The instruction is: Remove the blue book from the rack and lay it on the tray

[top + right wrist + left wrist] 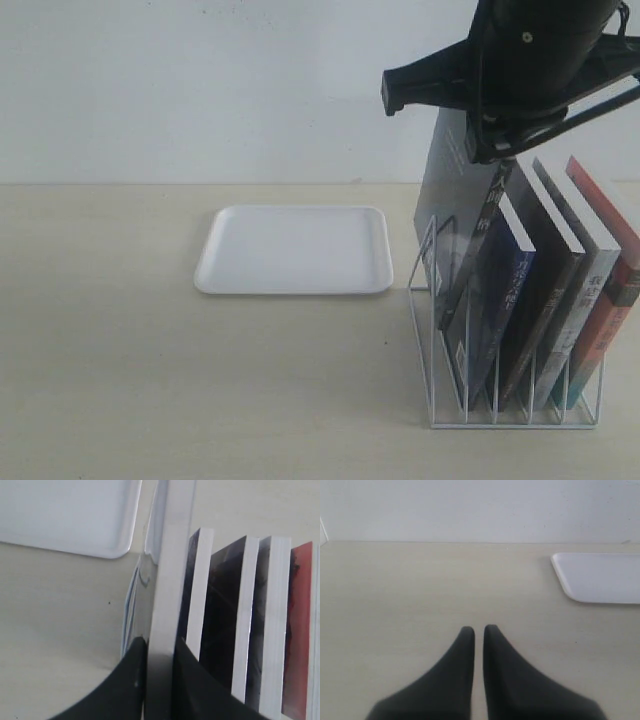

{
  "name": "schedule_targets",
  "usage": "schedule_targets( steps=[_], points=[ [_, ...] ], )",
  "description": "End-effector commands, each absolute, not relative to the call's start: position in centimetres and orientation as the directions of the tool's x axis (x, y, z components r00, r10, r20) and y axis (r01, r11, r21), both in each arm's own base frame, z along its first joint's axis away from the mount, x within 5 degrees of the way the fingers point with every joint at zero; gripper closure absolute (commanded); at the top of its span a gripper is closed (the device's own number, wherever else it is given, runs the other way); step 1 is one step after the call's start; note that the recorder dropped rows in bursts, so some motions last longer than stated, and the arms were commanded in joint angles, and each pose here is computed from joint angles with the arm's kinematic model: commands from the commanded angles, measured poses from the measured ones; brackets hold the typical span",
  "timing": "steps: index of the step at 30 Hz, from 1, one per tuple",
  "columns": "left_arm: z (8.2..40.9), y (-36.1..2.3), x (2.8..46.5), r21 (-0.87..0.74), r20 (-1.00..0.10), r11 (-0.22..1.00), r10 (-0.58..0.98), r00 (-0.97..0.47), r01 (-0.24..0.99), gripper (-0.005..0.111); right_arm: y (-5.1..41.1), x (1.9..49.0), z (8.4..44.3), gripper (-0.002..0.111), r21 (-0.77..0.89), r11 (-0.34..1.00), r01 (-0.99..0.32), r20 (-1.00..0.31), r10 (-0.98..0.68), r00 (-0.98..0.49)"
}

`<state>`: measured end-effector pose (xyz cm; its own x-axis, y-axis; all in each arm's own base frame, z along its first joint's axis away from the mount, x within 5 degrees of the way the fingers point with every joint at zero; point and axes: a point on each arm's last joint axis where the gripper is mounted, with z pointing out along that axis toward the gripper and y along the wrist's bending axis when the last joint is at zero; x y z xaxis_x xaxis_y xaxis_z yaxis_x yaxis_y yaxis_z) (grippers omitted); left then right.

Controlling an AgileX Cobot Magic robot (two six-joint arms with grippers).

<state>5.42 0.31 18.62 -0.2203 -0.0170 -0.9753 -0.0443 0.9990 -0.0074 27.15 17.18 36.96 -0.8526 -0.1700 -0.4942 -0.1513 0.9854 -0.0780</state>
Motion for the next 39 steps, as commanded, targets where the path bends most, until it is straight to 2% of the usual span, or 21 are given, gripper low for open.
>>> schedule_targets(
  steps=[1, 8, 16, 24, 26, 30, 32, 39],
  points=[
    [18.6, 0.3, 5.4, -0.003, -0.976, 0.999, -0.011, -0.216, -0.036, 0.101, 16.9, 26.8, 35.5, 0.108, -0.103, 0.982, -0.160, -0.461, -0.190, -0.867],
    [18.6, 0.3, 5.4, -0.003, -0.976, 0.999, -0.011, -0.216, -0.036, 0.101, 17.2, 27.1, 35.3, 0.108, -0.090, 0.981, -0.174, -0.496, -0.196, -0.846],
    [18.6, 0.3, 5.4, -0.003, -0.976, 0.999, -0.011, -0.216, -0.036, 0.101, 17.7, 27.8, 33.6, 0.108, -0.135, 0.970, -0.200, -0.426, -0.239, -0.873],
    [18.6, 0.3, 5.4, -0.003, -0.976, 0.999, -0.011, -0.216, -0.036, 0.101, 17.7, 27.9, 33.5, 0.107, -0.141, 0.968, -0.209, -0.421, -0.250, -0.872],
    [18.6, 0.3, 5.4, -0.003, -0.976, 0.999, -0.011, -0.216, -0.036, 0.101, 17.7, 27.9, 33.5, 0.100, -0.141, 0.968, -0.209, -0.421, -0.250, -0.872],
    [18.6, 0.3, 5.4, -0.003, -0.976, 0.999, -0.011, -0.216, -0.036, 0.101, 17.7, 27.9, 33.5, 0.065, -0.140, 0.968, -0.209, -0.422, -0.250, -0.871],
    [18.6, 0.3, 5.4, -0.003, -0.976, 0.999, -0.011, -0.216, -0.036, 0.101, 17.7, 27.9, 33.5, 0.055, -0.141, 0.968, -0.209, -0.424, -0.250, -0.870],
    [18.6, 0.3, 5.4, -0.003, -0.976, 0.999, -0.011, -0.216, -0.036, 0.101, 17.4, 27.5, 34.1, 0.055, -0.139, 0.971, -0.196, -0.426, -0.237, -0.873]
  ],
)
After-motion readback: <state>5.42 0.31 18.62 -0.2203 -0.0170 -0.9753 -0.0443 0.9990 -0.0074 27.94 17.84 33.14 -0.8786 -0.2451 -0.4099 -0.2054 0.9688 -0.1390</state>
